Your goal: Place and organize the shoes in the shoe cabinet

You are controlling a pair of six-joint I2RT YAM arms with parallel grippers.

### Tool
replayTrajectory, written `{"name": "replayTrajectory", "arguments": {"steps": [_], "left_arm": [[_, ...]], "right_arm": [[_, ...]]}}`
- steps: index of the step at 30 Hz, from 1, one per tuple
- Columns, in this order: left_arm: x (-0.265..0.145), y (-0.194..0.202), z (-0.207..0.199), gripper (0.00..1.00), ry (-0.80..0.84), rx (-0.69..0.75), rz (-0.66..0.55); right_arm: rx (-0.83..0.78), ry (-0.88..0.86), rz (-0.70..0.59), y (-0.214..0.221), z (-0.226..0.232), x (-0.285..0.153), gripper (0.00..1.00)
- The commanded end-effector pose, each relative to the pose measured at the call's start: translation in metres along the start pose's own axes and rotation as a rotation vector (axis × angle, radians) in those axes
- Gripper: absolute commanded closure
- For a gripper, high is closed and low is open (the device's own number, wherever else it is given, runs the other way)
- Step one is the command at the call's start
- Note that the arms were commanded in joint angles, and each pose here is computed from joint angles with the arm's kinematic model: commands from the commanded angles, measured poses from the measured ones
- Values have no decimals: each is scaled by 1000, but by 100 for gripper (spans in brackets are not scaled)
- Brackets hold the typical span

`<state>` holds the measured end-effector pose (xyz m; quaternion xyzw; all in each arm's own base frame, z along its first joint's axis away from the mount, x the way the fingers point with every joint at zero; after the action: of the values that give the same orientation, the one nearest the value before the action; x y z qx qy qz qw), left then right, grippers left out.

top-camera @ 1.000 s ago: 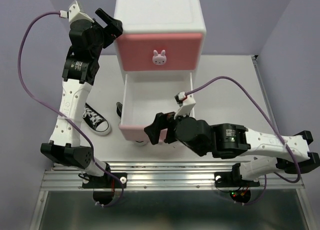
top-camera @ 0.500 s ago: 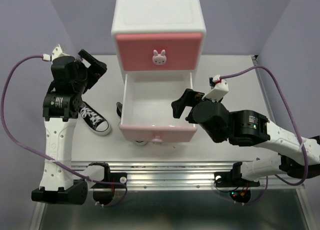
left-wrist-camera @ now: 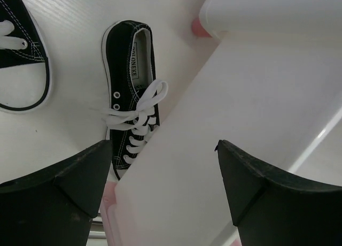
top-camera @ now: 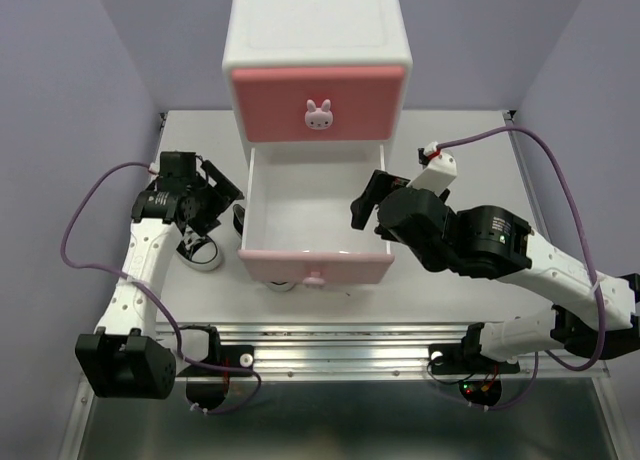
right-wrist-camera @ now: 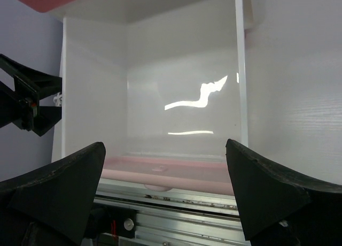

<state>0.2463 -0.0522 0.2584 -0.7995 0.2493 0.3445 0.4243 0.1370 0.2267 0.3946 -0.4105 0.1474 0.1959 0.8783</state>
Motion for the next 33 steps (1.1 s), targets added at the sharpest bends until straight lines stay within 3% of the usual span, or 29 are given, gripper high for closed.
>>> {"name": "replayTrajectory", "arguments": {"steps": [1,16,27,33], "left_arm": [[21,-4,0,10,-2,-13,2],[90,-17,23,11,-196,-104,-2],[130,-15,25,11,-197,-90,44],[137,7,21,12,-174,-72,111]], "right_arm": [[23,1,17,-5,-1,-2,0],[35,37,69,1,-8,-6,0],[-1,75,99,11,-14,-1,0],[-10,103,101,17,-20,5,0]]}}
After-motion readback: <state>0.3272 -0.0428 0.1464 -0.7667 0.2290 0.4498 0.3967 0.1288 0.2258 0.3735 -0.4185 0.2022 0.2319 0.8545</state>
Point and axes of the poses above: each gripper's point midway between its finger pads, its own x axis out along the fingers, its own z axis along the line the jaws close on, y = z × x, the point moved 7 cm from there along -x, back along the fingers, and after that the axes turned 14 degrees about x, right-handed, at the moved point
